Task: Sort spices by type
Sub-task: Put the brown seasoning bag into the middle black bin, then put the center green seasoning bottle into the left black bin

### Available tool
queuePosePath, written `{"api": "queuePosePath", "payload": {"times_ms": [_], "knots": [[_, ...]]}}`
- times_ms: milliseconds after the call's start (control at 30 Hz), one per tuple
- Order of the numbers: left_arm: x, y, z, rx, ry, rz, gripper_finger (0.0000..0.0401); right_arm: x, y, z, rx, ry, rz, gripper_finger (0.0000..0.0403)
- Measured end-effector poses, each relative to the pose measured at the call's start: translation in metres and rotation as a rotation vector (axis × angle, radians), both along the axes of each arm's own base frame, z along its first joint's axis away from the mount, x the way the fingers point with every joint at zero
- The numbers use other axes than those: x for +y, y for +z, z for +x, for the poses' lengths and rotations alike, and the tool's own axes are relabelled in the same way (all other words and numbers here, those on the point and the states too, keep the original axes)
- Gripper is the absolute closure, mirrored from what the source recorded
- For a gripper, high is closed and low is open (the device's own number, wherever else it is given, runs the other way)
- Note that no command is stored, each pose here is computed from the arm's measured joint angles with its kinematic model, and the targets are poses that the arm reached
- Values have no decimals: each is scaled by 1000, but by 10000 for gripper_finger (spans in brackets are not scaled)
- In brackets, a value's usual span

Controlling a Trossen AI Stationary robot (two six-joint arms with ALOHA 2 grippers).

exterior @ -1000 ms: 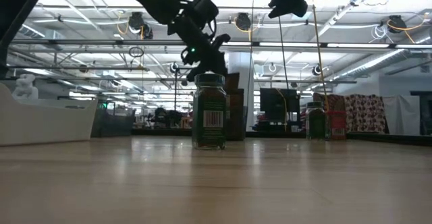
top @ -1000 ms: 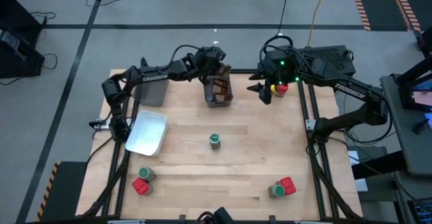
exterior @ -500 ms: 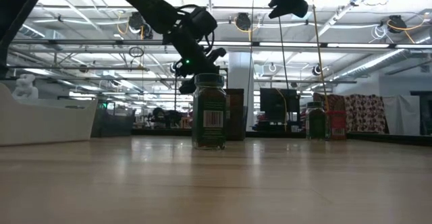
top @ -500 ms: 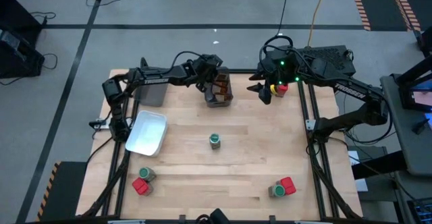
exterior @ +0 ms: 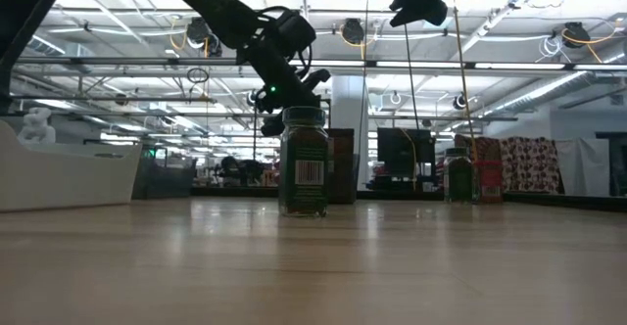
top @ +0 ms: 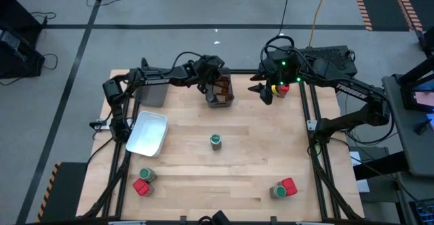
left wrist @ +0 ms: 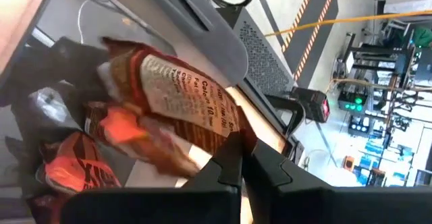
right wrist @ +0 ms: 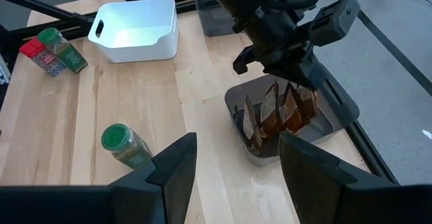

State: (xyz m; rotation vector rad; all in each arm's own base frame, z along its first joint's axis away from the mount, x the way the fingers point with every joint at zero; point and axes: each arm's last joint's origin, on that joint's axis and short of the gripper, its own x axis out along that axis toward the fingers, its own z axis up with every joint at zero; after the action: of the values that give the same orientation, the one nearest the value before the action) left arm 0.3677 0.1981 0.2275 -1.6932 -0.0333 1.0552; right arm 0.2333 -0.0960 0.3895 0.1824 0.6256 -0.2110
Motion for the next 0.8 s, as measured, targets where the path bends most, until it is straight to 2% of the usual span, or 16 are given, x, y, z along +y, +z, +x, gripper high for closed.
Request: {"api": "queuePosePath", "payload": {"times_ms": [400, 600, 800], "knots": [[0, 0, 0, 5, -4, -4, 305, 0, 0, 0, 0, 2, 0, 211], [0, 0, 0, 10, -11, 3, 294, 0, 0, 0, 1, 2, 0, 211], [0, 10, 0, 52, -137, 151, 294, 0, 0, 0, 2, 2, 1, 211]]}}
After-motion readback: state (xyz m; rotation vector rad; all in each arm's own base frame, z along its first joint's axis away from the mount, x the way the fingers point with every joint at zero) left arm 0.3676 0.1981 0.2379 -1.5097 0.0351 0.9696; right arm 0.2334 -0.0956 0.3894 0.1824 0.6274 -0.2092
